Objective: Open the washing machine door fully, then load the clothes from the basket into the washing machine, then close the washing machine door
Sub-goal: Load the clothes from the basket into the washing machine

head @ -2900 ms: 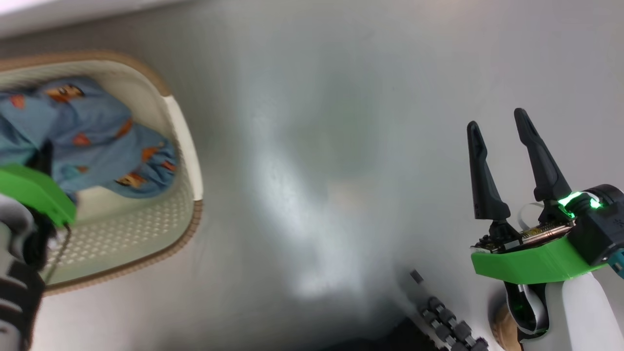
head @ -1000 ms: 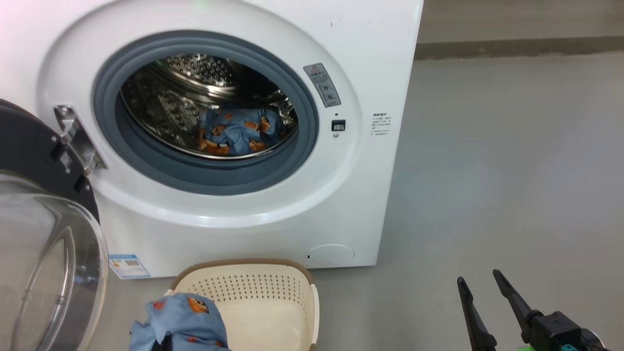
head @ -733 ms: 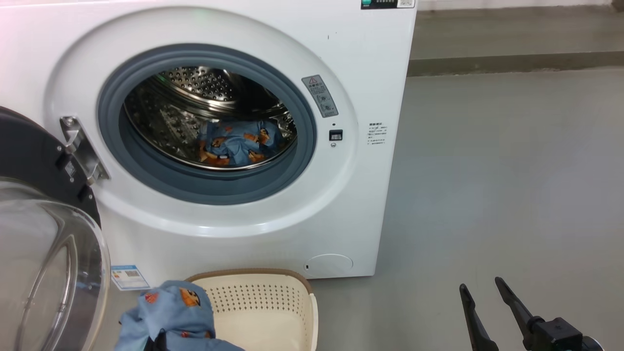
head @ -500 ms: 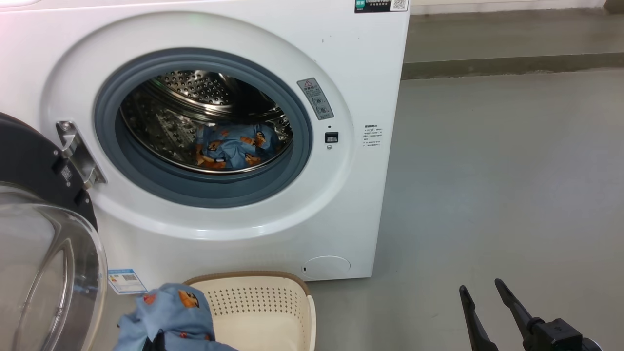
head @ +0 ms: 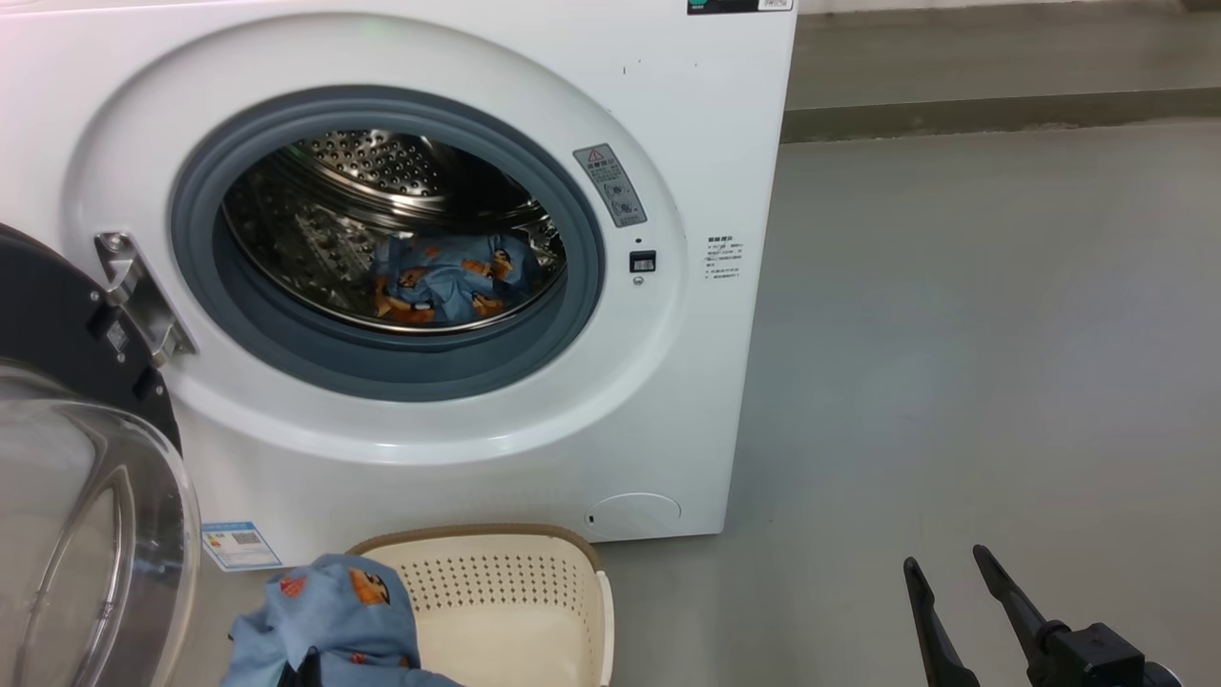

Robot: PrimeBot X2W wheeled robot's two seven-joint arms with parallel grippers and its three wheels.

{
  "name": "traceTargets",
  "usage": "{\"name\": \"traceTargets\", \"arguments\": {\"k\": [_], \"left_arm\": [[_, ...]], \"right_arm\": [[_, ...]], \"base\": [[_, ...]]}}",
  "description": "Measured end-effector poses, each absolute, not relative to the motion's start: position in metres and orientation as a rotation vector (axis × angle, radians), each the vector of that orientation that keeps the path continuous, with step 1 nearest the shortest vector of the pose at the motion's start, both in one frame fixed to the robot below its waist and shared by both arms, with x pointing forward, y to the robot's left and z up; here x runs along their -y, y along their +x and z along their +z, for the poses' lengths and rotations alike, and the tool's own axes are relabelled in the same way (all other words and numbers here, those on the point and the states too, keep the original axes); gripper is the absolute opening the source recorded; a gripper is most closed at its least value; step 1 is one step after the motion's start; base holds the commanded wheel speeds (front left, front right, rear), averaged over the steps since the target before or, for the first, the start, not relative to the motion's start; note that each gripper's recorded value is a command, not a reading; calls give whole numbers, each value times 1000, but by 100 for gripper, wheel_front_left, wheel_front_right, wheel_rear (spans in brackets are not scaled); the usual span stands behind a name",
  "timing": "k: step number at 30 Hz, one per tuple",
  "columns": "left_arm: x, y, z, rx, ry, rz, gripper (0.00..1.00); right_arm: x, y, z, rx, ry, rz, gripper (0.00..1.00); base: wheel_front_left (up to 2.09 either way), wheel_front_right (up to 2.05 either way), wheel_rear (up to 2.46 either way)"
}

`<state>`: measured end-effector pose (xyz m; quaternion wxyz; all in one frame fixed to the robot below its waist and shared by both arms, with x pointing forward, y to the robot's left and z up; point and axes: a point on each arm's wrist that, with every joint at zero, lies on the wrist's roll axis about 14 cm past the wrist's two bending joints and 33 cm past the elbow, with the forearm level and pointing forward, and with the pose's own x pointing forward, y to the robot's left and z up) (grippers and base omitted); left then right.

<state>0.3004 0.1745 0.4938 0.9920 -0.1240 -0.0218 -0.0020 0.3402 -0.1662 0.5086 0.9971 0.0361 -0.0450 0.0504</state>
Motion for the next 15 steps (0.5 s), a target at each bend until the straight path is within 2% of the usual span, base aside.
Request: {"name": "traceTargets", "arguments": {"k": [15], "left_arm": [[-171, 303, 490, 27, -257, -12, 0]], "right_arm": [[169, 341, 504, 76, 79, 91, 100]], "base": [[0, 0, 0]]}}
